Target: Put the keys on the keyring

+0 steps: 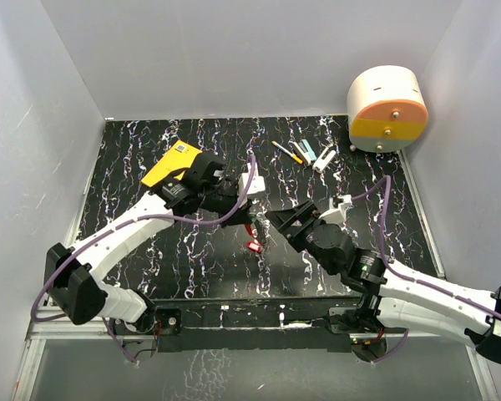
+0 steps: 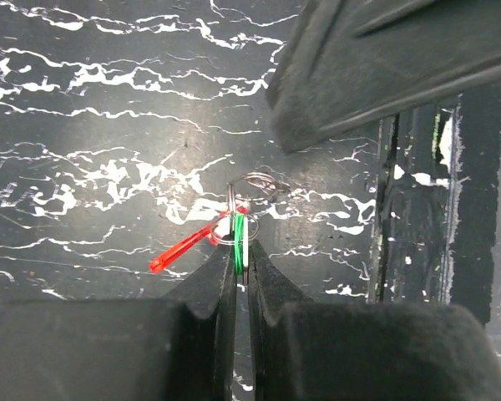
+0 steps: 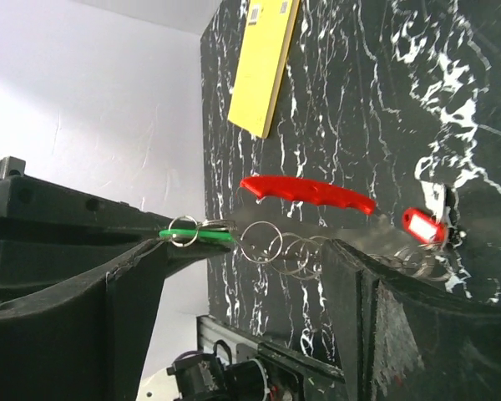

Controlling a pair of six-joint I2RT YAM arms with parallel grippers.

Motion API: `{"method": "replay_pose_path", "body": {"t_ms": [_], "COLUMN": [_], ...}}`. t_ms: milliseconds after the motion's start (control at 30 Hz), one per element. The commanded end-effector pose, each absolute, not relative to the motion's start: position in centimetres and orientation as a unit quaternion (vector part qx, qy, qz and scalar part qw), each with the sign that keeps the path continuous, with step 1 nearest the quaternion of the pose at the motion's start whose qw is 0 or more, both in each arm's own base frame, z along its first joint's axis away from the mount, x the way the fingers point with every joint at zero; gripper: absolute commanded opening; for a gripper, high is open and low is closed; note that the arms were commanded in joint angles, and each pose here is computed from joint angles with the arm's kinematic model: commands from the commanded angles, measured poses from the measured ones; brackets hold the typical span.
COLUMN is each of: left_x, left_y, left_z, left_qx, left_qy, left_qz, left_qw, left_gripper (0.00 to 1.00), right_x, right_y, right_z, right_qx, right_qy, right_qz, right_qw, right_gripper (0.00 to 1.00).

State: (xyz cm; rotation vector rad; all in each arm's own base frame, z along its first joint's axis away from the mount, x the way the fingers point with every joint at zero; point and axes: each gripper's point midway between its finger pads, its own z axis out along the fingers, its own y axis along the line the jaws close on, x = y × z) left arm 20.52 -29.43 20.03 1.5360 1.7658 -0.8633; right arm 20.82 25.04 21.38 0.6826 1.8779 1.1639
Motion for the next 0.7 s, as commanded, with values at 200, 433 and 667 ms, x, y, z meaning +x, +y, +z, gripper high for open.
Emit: {"method": "replay_pose_path", "body": {"t_ms": [200,433,667], "left_x": [30.4,34.5,33.6], "left_y": [-31.0,-34.8,-38.8], "left_z": [22.2,20.1,16.5], "left_qx": [0.619,0.618,0.59], "left_qy": [0.662,0.654,0.663], "left_qz": [-0.229,-0.263,-0.343], "left_qw": [0.354,0.35,0.306], "left_gripper": [0.0,0.0,0.0], "right_x": [20.6,19.6,19.1], "right_y": [18.2,16.5,15.6], "right_z": [23.3,22.8,23.4], "right_qx": [0.321,0.342,0.339], "right_qy": [0.745,0.747,0.751], "right_qz": [0.367,0.361,0.355], "right_qw": [0.454,0.441,0.442], "right_gripper": [0.84,0.85,0.89]}}
